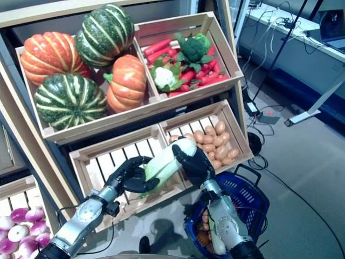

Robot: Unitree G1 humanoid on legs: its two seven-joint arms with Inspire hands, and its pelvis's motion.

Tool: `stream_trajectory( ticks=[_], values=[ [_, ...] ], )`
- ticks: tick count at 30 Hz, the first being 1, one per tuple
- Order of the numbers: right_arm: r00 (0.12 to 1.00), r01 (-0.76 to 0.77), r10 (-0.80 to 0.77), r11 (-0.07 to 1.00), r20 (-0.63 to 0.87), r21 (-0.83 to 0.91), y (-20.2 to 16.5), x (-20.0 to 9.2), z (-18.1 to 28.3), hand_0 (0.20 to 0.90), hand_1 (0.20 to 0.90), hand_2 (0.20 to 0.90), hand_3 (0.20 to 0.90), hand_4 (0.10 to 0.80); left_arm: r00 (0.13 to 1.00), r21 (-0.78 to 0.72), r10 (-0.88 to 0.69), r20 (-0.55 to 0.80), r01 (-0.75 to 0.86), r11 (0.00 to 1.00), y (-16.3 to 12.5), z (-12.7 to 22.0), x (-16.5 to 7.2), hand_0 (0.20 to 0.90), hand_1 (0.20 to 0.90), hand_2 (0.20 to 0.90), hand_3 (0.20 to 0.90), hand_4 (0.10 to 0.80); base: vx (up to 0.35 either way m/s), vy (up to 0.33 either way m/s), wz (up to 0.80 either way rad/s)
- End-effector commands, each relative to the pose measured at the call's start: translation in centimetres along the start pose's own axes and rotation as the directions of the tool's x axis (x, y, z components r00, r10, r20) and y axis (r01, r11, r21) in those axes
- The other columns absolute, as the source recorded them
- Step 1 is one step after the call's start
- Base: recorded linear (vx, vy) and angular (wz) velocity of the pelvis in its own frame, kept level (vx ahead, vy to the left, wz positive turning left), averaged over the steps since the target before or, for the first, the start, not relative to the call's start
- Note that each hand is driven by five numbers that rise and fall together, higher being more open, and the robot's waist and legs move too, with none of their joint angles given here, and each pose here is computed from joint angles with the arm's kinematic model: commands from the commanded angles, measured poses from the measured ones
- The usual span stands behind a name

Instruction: Put vegetables into the basket

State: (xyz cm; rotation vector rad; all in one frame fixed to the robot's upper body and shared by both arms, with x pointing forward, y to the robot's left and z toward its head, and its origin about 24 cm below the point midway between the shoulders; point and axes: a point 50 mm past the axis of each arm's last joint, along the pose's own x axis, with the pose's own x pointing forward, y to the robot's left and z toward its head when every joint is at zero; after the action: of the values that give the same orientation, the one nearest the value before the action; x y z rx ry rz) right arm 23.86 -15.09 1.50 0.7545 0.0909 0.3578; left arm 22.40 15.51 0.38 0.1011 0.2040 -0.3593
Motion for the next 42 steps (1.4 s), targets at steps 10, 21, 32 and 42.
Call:
stream_trajectory(
  ticks=[10, 21, 32, 42],
  values=[
    [0.951, -0.27, 0.253, 0.96, 0.179, 0.072, 5.8, 3.5, 2.1, 0.3, 0.3, 0.3, 0.3, 0.4, 0.948, 0.013, -0.099, 0.301, 0.1, 0.995, -1.5, 6.8, 3.0, 0.594, 0.594, 0.594, 0.594, 0.596, -0.002, 0.0, 0.01],
    [0.954, -0.108, 0.099, 0.994, 0.282, 0.017, 3.5, 2.5, 4.7, 0.3, 0.3, 0.3, 0.3, 0.4, 0.957, -0.042, 0.02, 0.288, -0.009, 0.999, 0.3, 6.4, 2.6, 0.9, 0.9, 0.9, 0.9, 0.8, -0.002, 0.002, 0.02],
    [0.905, 0.246, -0.114, 0.927, 0.409, -0.285, -1.0, -0.7, 10.7, 0.3, 0.3, 0.3, 0.3, 0.4, 0.959, -0.003, 0.112, 0.26, -0.115, 0.993, 3.2, 6.3, 1.5, 0.9, 0.9, 0.9, 0.9, 0.8, -0.015, 0.0, -0.04],
    [0.662, 0.64, -0.295, 0.701, 0.689, -0.315, -2.4, -4.8, 15.6, 0.3, 0.3, 0.3, 0.3, 0.4, 0.943, -0.02, 0.288, 0.169, -0.289, 0.957, 5.9, 4.7, 0.1, 0.9, 0.9, 0.9, 0.9, 0.8, 0.002, -0.002, -0.1]
  ],
)
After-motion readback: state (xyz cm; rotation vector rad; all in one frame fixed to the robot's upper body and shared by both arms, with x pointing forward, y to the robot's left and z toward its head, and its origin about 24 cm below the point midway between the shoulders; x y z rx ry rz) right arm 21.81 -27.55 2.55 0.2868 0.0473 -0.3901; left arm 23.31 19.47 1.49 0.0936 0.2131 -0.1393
